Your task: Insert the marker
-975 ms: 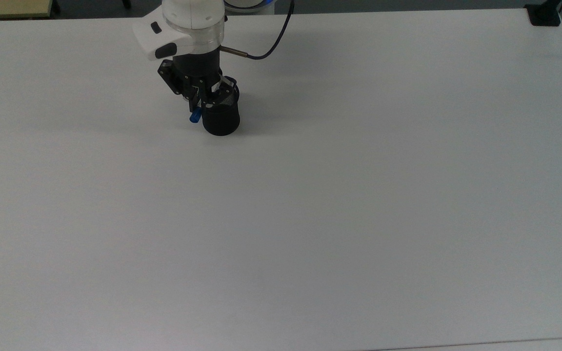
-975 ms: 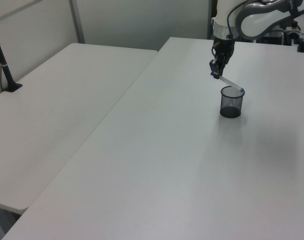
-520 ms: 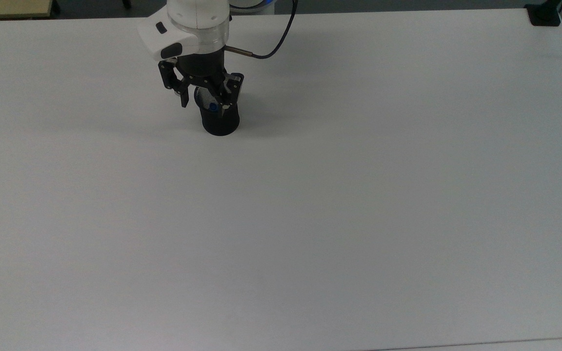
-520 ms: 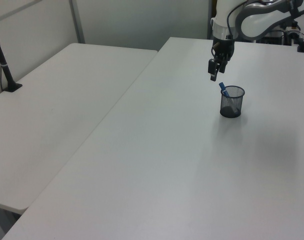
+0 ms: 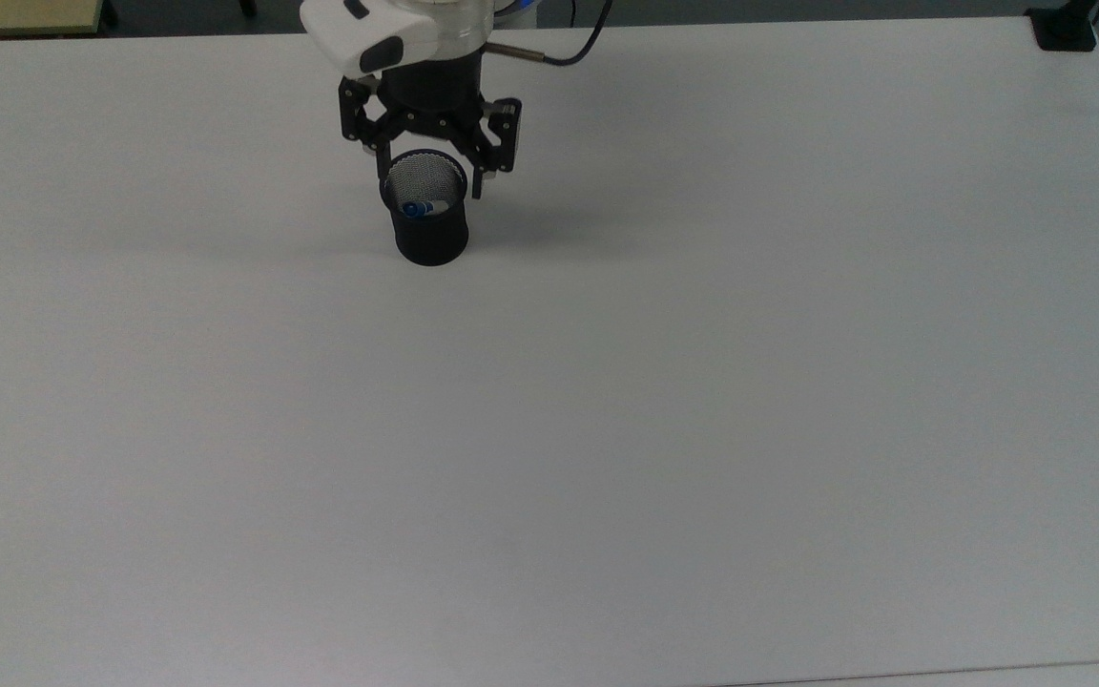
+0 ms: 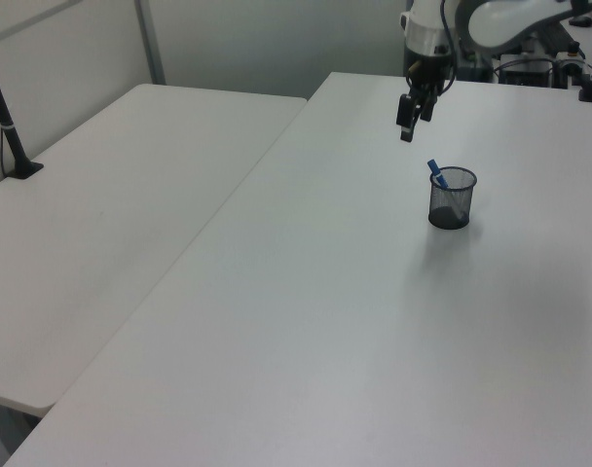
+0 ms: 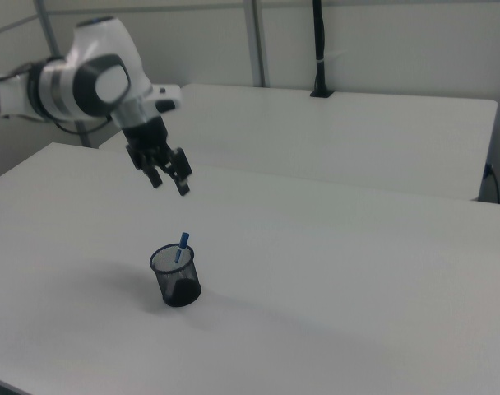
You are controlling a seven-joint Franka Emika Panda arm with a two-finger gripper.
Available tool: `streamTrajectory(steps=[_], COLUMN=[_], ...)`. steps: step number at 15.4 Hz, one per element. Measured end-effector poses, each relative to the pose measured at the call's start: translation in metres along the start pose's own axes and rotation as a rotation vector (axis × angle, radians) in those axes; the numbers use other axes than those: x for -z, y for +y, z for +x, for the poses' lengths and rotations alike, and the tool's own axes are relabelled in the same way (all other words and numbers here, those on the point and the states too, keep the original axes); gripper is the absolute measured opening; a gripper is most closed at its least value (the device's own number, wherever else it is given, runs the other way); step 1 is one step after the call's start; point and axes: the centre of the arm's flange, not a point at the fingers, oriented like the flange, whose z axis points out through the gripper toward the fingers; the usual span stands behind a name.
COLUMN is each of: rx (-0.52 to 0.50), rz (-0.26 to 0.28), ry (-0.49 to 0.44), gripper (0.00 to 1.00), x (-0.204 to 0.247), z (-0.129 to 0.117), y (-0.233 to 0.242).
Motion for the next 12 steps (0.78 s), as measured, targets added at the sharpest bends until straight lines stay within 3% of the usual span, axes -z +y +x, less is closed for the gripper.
streamTrajectory(steps=[3,5,6,12], rx=[0.071,0.108,0.122,0.121], rz=[-0.002,0.0,-0.002,-0.01], ry=[-0.059,-0.09,-0.101,-0.137], gripper=[0.89,1.0,1.0,1.0], x=[0.04,0.06,0.067,0.077], z=[-0.004,-0.009,-0.012,-0.018], y=[-0.005,-0.011,-0.015,-0.011])
